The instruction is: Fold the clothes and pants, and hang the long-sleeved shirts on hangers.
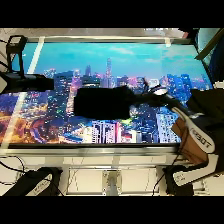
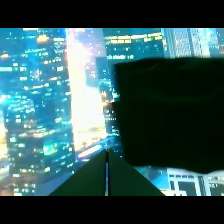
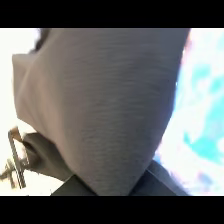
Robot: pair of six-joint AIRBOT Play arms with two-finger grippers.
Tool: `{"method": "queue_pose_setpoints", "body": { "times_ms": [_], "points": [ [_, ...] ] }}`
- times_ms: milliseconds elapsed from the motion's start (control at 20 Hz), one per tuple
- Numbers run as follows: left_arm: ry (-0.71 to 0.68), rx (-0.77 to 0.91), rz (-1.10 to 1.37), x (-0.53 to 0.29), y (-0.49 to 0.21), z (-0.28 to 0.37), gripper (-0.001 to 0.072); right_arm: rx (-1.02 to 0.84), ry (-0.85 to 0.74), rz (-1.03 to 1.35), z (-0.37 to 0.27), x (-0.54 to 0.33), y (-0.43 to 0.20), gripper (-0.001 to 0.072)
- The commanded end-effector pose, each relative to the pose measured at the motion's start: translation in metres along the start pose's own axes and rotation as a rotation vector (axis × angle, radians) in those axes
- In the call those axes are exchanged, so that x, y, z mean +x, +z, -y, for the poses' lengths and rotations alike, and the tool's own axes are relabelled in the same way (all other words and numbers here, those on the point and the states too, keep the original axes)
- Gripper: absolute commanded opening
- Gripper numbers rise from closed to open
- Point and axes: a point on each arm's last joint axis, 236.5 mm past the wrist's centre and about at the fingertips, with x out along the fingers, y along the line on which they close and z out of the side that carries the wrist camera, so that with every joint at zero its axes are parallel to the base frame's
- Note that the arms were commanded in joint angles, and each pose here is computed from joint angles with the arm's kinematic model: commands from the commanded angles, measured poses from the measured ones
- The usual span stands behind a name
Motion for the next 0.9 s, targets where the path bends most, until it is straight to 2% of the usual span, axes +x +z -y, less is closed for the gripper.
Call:
{"method": "queue_pose_setpoints", "body": {
  "times_ms": [0, 300, 400, 600, 750, 800, 850],
  "points": [
    [0.001, 0.000, -0.003, 0.000, -0.001, 0.000, 0.0013, -0.033, -0.030, 0.133, 0.002, -0.087, 0.052, 0.0007],
    [0.000, -0.001, -0.003, 0.000, -0.001, 0.000, 0.0012, 0.101, -0.270, 0.467, 0.059, -0.290, 0.081, 0.0006],
    [0.000, -0.001, -0.003, 0.000, -0.001, 0.000, 0.0013, 0.206, -0.401, 0.497, 0.093, -0.346, 0.054, 0.0006],
    [0.000, -0.001, -0.003, 0.000, -0.001, 0.000, 0.0013, 0.425, -0.707, 0.437, 0.158, -0.432, -0.041, 0.0006],
    [0.000, -0.001, -0.003, 0.000, -0.001, 0.000, 0.0013, 0.548, -0.803, 0.387, 0.191, -0.448, -0.094, 0.0015],
    [0.000, -0.003, -0.003, 0.000, -0.001, 0.000, 0.0012, 0.566, -0.795, 0.364, 0.194, -0.445, -0.102, 0.0154],
    [0.000, -0.011, -0.003, 0.000, -0.001, 0.000, 0.0013, 0.580, -0.789, 0.353, 0.194, -0.444, -0.105, 0.0451]
  ]
}}
